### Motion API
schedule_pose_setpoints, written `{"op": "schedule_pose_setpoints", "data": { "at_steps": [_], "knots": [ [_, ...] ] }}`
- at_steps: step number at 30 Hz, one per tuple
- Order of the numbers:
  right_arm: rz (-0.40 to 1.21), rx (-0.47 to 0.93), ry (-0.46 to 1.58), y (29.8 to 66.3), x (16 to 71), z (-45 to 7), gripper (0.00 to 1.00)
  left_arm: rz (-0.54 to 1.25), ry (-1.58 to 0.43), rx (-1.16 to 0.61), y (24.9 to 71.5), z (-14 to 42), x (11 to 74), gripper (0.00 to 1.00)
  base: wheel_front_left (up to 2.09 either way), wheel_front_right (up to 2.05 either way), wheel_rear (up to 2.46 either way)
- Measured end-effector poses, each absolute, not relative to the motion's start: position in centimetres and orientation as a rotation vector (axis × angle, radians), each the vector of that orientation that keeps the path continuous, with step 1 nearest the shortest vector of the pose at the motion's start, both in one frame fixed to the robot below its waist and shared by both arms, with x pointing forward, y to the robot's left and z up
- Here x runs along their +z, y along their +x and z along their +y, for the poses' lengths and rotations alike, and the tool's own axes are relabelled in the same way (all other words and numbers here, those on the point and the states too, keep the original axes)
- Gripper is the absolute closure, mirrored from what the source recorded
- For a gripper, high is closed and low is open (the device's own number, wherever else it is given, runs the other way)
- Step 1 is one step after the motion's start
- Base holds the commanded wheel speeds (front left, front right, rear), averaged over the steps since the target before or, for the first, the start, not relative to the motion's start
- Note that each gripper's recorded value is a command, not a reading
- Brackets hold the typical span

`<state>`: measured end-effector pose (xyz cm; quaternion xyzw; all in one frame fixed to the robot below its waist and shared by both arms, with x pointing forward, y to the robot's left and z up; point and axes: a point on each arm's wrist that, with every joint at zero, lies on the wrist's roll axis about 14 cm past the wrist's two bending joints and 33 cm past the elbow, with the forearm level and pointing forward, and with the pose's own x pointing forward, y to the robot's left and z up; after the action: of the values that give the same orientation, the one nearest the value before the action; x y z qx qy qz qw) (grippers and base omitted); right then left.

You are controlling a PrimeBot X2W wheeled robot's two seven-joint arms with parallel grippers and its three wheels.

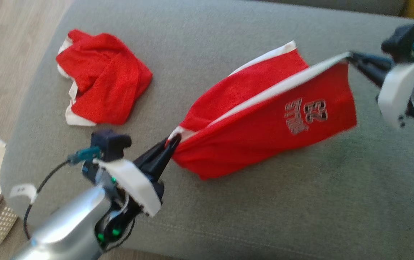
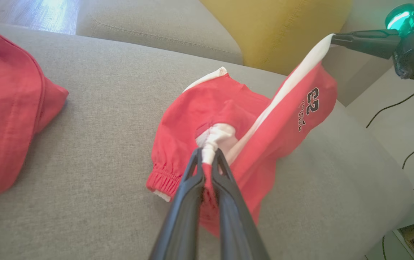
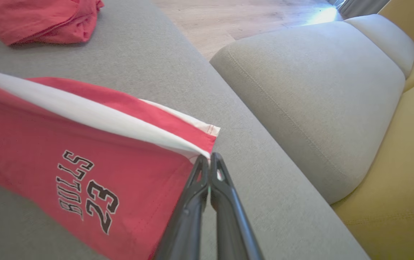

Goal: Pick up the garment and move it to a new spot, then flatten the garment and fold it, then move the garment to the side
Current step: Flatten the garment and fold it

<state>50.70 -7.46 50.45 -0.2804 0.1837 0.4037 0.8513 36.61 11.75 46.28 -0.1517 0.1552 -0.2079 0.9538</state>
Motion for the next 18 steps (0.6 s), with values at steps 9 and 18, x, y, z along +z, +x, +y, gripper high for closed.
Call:
{"op": "schedule_pose_setpoints", "data": {
  "at_steps": [9, 18],
  "knots": [
    [0.373, 0.902, -0.663, 56.0, 47.5, -3.2, 1.00, 0.354, -0.321, -0.380, 40.1, 12.5, 43.9, 1.00, 0.00, 0.00, 0.00],
    [0.415, 0.907, -0.725, 58.8, 43.3, -1.8, 1.00, 0.380, -0.329, -0.345, 42.5, 13.1, 41.5, 1.00, 0.00, 0.00, 0.00]
  ]
}}
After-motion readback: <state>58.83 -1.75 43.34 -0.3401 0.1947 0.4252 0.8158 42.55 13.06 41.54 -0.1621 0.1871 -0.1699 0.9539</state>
